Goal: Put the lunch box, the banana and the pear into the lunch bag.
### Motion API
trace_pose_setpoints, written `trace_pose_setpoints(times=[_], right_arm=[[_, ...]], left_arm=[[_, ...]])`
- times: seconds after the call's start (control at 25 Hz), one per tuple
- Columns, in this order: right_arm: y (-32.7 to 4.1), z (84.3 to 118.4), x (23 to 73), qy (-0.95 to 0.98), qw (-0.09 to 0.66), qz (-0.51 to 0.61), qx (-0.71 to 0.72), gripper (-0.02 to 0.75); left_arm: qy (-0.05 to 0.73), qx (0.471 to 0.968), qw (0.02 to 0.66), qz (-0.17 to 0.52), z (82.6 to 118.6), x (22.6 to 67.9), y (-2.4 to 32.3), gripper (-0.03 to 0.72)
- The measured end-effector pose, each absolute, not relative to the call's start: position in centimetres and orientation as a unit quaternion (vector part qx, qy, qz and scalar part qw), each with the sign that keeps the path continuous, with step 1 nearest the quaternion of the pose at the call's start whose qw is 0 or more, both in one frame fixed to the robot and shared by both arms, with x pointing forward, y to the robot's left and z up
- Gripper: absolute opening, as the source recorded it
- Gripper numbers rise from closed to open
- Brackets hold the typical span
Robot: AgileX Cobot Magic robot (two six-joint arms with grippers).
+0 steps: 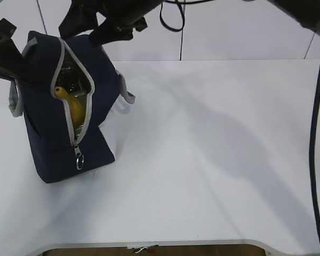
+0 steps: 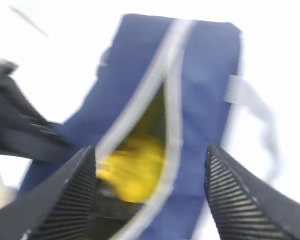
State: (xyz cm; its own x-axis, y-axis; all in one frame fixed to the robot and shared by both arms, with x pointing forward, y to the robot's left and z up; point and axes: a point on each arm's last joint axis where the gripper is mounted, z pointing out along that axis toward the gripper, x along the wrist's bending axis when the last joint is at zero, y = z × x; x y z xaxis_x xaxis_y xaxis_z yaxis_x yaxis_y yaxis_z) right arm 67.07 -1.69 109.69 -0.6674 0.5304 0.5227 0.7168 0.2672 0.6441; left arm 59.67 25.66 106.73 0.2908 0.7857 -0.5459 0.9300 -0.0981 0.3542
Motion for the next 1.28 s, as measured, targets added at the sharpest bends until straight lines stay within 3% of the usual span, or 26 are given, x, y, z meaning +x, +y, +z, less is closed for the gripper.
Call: trace_pose_setpoints(times=[0.12, 0.32, 0.88, 1.0, 1.24, 1.28], right_arm=[[-2.4, 111.2, 67.0, -0.802, 0.050, -0.455, -0.384, 0.540], [-3.2, 110.5, 67.7, -0.821, -0.003, -0.420, -0.387, 0.539], [-2.6, 105.4, 69.4, -0.830, 0.017, -0.381, -0.407, 0.525], [-2.6, 105.4, 69.4, -0.829, 0.017, -0.383, -0.407, 0.446], [-2.6, 105.1, 69.4, -0.832, 0.019, -0.377, -0.406, 0.073], [-2.7, 104.9, 69.4, -0.835, 0.017, -0.371, -0.406, 0.038]], left_arm=[[0.585, 0.733, 0.329, -0.110, 106.7, 59.7, 25.7, 0.009], [0.585, 0.733, 0.329, -0.110, 106.7, 59.7, 25.7, 0.009], [0.585, 0.733, 0.329, -0.110, 106.7, 59.7, 25.7, 0.009], [0.585, 0.733, 0.329, -0.110, 106.7, 59.7, 25.7, 0.009], [0.585, 0.730, 0.334, -0.113, 106.8, 59.7, 25.6, 0.009], [0.585, 0.729, 0.335, -0.114, 106.8, 59.7, 25.5, 0.009]])
